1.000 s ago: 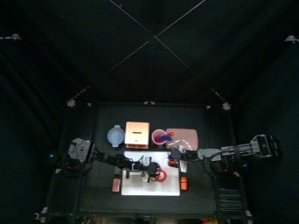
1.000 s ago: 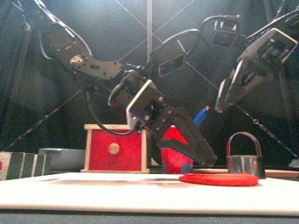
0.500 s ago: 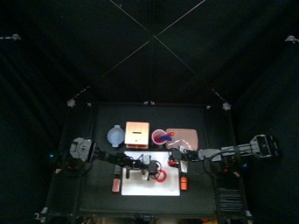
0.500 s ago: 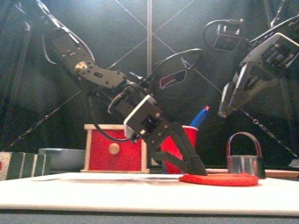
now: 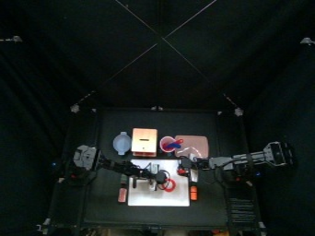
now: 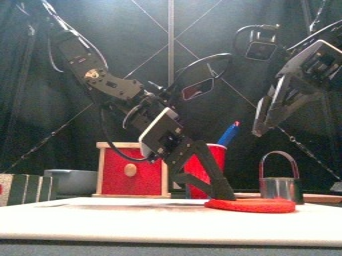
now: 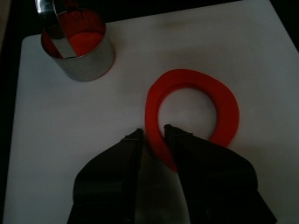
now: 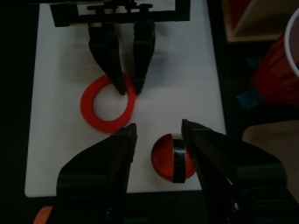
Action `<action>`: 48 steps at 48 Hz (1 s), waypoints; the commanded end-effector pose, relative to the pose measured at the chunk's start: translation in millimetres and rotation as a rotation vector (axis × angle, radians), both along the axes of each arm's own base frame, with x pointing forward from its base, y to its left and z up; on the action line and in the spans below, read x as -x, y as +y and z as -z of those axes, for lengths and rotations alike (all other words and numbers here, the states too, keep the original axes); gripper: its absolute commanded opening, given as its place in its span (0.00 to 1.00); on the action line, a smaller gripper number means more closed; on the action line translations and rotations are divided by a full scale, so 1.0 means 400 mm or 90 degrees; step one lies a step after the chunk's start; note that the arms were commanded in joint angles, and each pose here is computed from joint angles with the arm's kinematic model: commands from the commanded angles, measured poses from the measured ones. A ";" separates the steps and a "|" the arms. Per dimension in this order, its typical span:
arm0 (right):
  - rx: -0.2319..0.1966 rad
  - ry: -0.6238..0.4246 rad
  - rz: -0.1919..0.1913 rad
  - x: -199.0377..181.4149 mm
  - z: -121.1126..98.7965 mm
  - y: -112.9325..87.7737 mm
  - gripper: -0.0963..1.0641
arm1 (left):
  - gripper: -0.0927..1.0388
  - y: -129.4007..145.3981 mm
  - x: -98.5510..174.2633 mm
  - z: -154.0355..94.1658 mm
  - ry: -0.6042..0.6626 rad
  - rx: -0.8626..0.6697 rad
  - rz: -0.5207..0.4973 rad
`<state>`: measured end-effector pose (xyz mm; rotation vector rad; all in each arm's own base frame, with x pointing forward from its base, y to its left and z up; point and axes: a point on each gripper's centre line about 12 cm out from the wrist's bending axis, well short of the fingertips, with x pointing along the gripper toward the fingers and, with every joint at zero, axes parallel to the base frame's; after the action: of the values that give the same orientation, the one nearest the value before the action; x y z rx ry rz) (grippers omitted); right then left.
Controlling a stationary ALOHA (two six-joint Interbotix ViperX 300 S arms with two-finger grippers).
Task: Get the cutter from the drawer then cut the dough then place the extra dough in the bowl
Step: Place the extra dough in the bowl
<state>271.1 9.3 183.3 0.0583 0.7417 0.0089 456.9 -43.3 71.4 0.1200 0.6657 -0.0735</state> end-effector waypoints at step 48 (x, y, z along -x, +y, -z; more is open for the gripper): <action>0.000 -0.021 0.008 -0.002 -0.010 -0.008 0.79 | 0.62 0.147 0.095 -0.452 -0.263 -0.059 -0.034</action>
<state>267.6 7.3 178.2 0.0701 0.7507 -0.0010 426.3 0.8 222.8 0.1829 0.3413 -0.0039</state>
